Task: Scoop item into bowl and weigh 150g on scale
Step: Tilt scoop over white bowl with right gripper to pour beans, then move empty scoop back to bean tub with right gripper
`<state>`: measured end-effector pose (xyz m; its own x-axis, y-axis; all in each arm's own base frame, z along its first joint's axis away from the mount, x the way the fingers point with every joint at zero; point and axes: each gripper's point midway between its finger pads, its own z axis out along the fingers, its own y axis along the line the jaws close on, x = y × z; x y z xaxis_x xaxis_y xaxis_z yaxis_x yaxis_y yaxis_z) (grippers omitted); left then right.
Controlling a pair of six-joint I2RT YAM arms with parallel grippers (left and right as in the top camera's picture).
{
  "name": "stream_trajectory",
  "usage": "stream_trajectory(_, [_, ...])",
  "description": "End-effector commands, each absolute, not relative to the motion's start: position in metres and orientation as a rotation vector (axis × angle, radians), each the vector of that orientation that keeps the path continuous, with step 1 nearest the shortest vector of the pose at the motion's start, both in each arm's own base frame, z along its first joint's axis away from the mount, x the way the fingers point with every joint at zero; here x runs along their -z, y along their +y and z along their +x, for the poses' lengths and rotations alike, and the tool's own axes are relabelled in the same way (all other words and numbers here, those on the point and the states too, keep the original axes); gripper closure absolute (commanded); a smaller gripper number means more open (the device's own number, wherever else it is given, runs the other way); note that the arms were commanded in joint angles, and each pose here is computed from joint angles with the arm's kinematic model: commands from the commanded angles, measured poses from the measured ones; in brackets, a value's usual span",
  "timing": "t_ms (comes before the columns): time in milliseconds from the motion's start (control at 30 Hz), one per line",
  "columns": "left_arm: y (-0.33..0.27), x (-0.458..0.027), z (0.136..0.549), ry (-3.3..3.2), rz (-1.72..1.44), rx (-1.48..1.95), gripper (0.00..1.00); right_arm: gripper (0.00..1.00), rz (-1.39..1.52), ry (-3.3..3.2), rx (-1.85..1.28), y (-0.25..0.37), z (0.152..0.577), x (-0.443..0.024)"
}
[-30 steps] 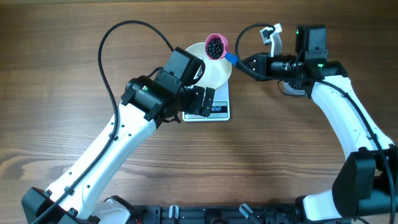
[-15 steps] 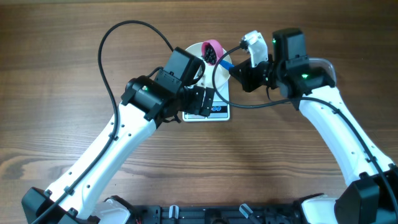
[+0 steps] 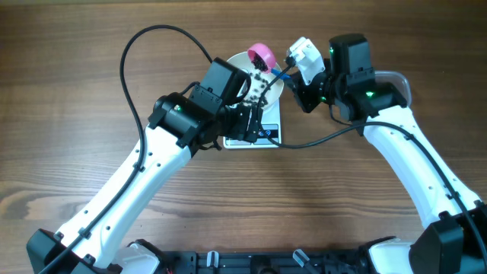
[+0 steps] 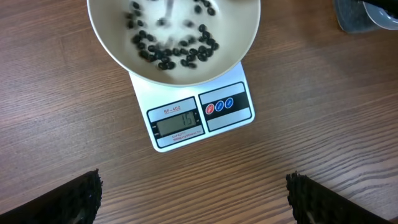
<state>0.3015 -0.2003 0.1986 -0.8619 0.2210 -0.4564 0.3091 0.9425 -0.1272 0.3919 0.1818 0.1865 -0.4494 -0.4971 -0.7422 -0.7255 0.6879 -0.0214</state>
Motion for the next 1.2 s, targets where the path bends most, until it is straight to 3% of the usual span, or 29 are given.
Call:
stream_trajectory(0, [-0.201, -0.209, 0.303, 2.614, 0.403, 0.269, 0.0, 0.96, -1.066, 2.042, -0.309, 0.183, 0.39, -0.197])
stream_trajectory(267, [-0.201, -0.209, 0.303, 2.614, 0.403, 0.269, 0.0, 0.96, -1.27, 1.924, -0.218, 0.189, 0.385, -0.195])
stream_trajectory(533, [-0.201, -0.209, 0.303, 2.614, 0.404, 0.269, 0.0, 0.96, -1.253, 1.955, -0.149, 0.18, 0.39, -0.192])
stream_trajectory(767, [-0.201, -0.209, 0.303, 2.614, 0.403, 0.27, 0.0, 0.96, -0.918, 2.096, -0.307, 0.182, 0.396, -0.203])
stream_trajectory(900, [-0.201, -0.209, 0.303, 2.614, 0.404, 0.269, 0.0, 0.96, -0.824, 2.088, -0.239, 0.155, 0.4, -0.224])
stream_trajectory(1067, [-0.201, -0.209, 0.303, 2.614, 0.403, 0.269, 0.0, 0.96, -0.509, 2.132, -0.198, 0.08, 0.404, -0.252])
stream_trajectory(1167, [-0.201, -0.209, 0.303, 2.614, 0.404, 0.269, 0.0, 0.96, -0.32, 2.227, -0.128, 0.016, 0.398, -0.243])
